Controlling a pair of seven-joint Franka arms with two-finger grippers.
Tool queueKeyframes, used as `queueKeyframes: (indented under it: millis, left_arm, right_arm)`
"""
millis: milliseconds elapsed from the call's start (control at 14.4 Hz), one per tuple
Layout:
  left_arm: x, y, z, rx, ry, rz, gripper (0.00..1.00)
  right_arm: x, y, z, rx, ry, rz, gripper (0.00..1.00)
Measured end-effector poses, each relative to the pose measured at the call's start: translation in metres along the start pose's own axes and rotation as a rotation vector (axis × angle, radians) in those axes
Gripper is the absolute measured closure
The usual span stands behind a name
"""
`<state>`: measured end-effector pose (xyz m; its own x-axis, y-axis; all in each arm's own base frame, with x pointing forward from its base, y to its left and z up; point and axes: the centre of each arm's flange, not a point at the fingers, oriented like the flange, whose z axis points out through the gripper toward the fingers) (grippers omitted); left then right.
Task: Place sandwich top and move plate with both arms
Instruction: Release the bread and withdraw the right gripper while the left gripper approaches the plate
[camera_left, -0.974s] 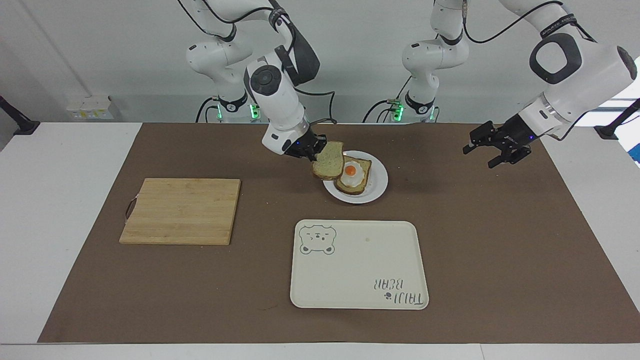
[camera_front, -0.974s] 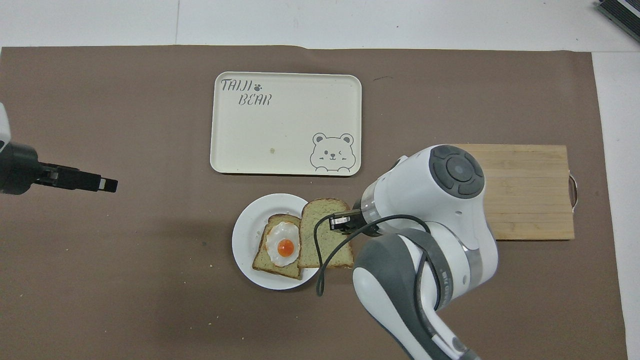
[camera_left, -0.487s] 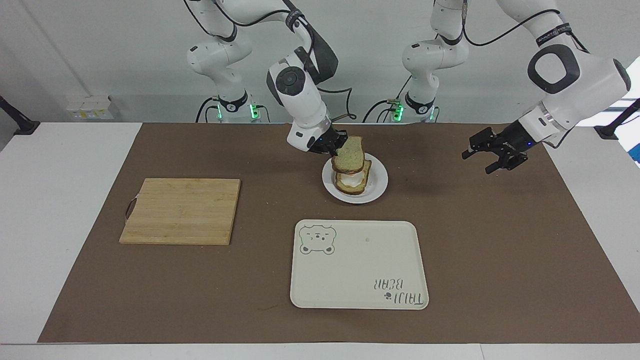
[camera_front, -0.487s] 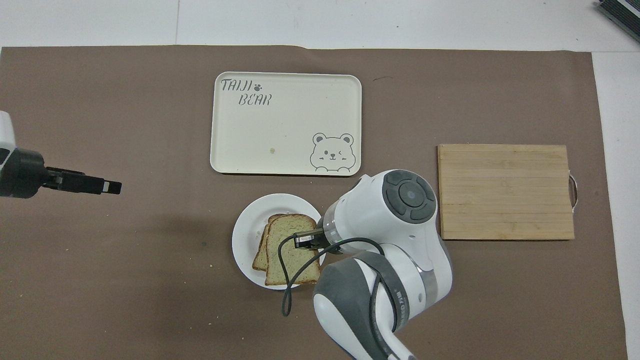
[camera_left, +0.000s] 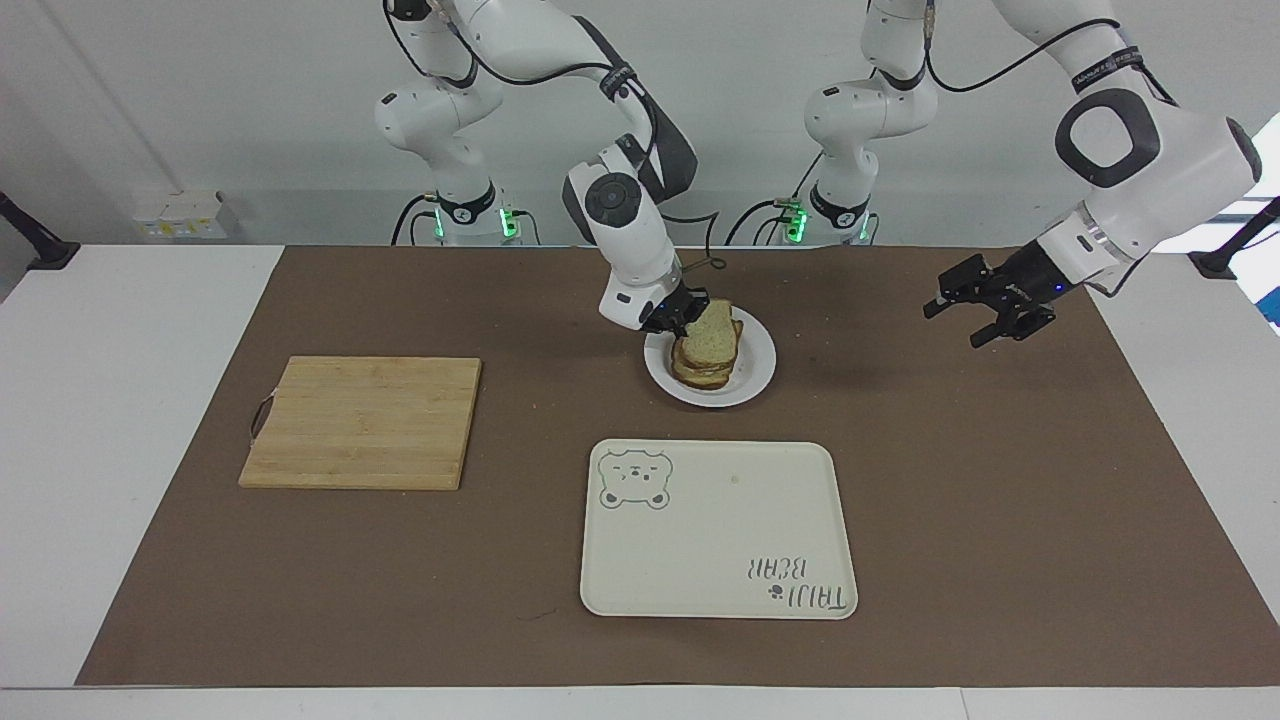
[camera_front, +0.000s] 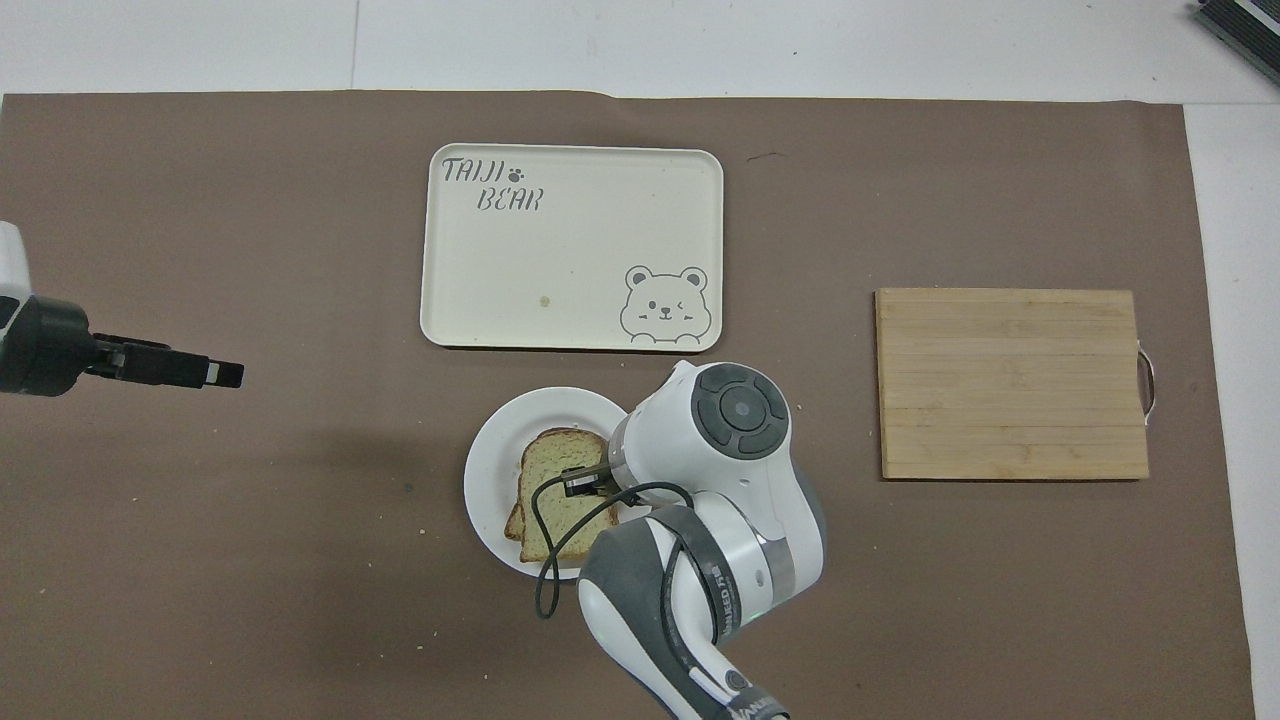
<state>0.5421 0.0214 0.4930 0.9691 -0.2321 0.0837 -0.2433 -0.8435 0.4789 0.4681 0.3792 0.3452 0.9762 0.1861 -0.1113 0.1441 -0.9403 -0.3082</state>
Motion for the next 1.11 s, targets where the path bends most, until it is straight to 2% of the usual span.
queueKeyframes:
  millis: [278,348,626,905,974,1114]
  left_arm:
    - [0.0,0.0,0.006,-0.028,0.007,0.003,0.0]
    - [-0.001,-0.003,0.014,-0.046,0.014,0.014,0.0]
    - [-0.007,-0.029,0.076,-0.122,0.02,0.037,0.0]
    - [-0.005,-0.025,0.136,-0.205,0.003,0.063,0.0]
    - [-0.005,-0.017,0.152,-0.221,0.001,0.064,0.0]
    - [-0.01,0.002,0.185,-0.259,0.003,0.042,0.0]
  right_arm:
    - [0.002,-0.001,0.007,0.0,0.013,-0.001,0.94]
    - [0.002,-0.001,0.007,0.001,0.013,-0.001,0.88]
    - [0.006,0.001,0.003,0.003,0.022,0.003,0.47]
    - [0.022,0.022,-0.027,-0.017,0.08,0.003,0.05]
    - [0.024,0.026,-0.038,-0.023,0.098,-0.001,0.0]
    - [0.028,0.038,-0.06,-0.049,0.136,-0.011,0.0]
